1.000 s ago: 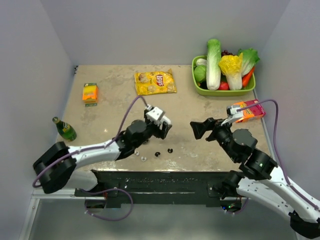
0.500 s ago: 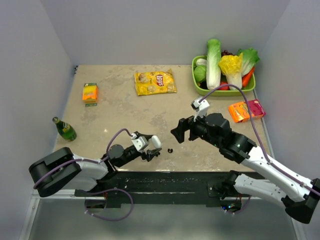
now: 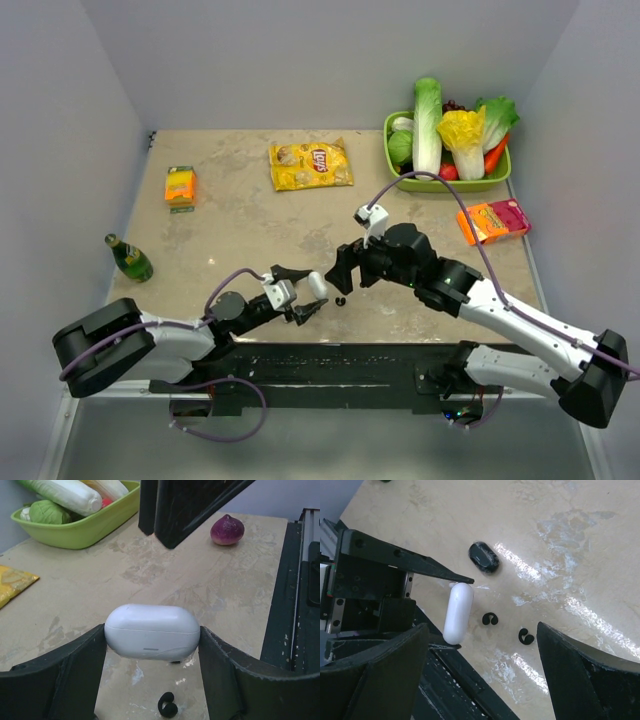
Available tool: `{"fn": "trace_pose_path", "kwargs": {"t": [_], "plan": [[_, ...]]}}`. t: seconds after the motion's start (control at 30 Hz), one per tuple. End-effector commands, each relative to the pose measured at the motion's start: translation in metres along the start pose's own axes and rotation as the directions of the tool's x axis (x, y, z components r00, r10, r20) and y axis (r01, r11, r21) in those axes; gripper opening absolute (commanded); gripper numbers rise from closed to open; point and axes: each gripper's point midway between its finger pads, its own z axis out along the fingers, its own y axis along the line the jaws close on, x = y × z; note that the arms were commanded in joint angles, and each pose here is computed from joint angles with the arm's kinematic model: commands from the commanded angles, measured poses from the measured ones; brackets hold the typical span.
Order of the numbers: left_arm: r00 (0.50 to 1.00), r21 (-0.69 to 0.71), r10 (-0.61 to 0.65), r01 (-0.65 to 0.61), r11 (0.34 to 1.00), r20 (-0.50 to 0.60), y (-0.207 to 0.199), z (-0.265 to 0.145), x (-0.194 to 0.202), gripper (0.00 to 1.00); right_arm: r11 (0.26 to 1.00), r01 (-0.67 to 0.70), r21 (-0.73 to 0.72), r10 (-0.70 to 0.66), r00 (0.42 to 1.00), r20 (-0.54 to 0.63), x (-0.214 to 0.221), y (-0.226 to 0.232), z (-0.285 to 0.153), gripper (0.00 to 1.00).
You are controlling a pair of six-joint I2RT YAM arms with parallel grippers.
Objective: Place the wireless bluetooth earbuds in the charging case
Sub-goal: Open the charging case.
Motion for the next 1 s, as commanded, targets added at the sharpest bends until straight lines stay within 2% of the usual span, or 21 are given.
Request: {"fn": "trace_pose_path", "kwargs": {"t": [0.0,0.63,0.97], "plan": [[0.953,-0.043,0.11,-0.102,0.994,0.281,0.006,0.012,-0.083,0.0,0.997,-0.004,-0.082,0.007,1.0,0.027,-0.009,0.02,0.005,0.91],[0.958,-0.116,0.19,-0.168,0.979,0.214,0.01,0.017,-0.08,0.0,0.995,-0.063,-0.081,0.06,0.997,-0.045,0.008,0.022,0.03,0.87],[0.957,-0.12,0.198,-0.175,0.977,0.214,0.008,0.012,-0.079,0.0,0.995,-0.101,-0.018,0.101,0.995,0.015,0.002,0.01,0.023,0.84]]}}
